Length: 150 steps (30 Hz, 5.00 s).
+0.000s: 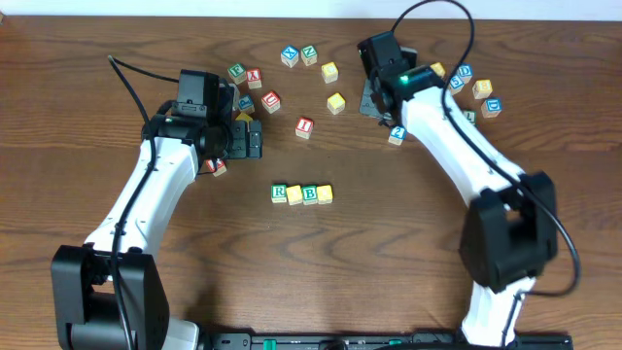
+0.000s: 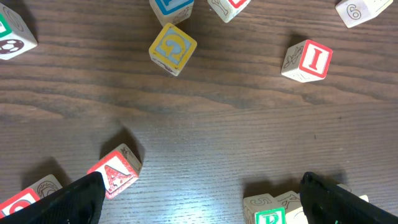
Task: Spell out ROBOT
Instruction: 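Lift the blue T block and carry it toward the row, then lower the blue T block to the right of the second O, then set the blue T block down at the row's right end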
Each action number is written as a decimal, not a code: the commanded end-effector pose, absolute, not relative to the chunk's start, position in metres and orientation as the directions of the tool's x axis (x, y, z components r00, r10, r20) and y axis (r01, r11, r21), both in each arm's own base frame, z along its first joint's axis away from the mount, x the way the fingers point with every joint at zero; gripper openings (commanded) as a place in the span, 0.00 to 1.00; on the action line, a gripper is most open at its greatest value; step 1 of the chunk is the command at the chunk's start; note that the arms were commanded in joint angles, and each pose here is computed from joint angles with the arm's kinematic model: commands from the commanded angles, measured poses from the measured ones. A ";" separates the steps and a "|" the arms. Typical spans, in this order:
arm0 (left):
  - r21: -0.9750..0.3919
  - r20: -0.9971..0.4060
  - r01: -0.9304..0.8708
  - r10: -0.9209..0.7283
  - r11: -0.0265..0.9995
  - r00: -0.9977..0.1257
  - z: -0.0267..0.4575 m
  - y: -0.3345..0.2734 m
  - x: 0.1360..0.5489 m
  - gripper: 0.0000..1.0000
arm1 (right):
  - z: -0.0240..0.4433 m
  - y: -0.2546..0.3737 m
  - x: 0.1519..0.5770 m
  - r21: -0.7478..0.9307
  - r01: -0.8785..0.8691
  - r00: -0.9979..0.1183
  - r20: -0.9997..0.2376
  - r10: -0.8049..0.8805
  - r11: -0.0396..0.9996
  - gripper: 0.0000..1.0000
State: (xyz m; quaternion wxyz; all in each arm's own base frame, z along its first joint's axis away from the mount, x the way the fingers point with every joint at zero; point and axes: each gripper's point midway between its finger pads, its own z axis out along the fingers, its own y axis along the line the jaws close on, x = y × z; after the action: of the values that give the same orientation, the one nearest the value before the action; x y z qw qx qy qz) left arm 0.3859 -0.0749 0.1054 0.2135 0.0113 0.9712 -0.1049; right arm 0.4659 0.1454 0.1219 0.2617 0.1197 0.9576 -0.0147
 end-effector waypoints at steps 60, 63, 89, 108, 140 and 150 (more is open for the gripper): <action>-0.203 -0.410 0.085 -0.006 0.976 -0.912 0.103 -0.077 0.383 0.98 | 0.057 0.198 0.328 -0.043 0.105 -0.893 -0.444 0.075 0.994 0.10; -0.202 -0.410 0.085 -0.005 0.976 -0.912 0.103 -0.077 0.383 0.98 | 0.053 0.197 0.325 -0.043 0.103 -0.897 -0.435 0.074 0.994 0.10; -0.203 -0.410 0.085 -0.005 0.976 -0.912 0.103 -0.077 0.383 0.98 | 0.033 0.220 0.308 0.034 0.004 -0.918 -0.397 0.017 0.999 0.10; -0.202 -0.410 0.085 -0.006 0.976 -0.912 0.103 -0.077 0.383 0.98 | 0.024 0.227 0.304 0.071 -0.022 -0.922 -0.387 0.008 0.997 0.11; -0.203 -0.410 0.085 -0.005 0.976 -0.912 0.103 -0.077 0.383 0.98 | 0.018 0.228 0.308 0.068 -0.028 -0.914 -0.406 0.002 0.997 0.11; -0.202 -0.410 0.085 -0.005 0.976 -0.912 0.103 -0.077 0.383 0.98 | 0.018 0.227 0.307 0.067 -0.028 -0.914 -0.405 0.001 0.997 0.11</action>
State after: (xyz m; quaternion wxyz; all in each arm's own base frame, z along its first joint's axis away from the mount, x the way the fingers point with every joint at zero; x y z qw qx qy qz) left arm 0.3859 -0.0749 0.1055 0.2137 0.0111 0.9712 -0.1050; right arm 0.3107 0.2288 0.0227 0.2073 0.0032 0.9771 0.0474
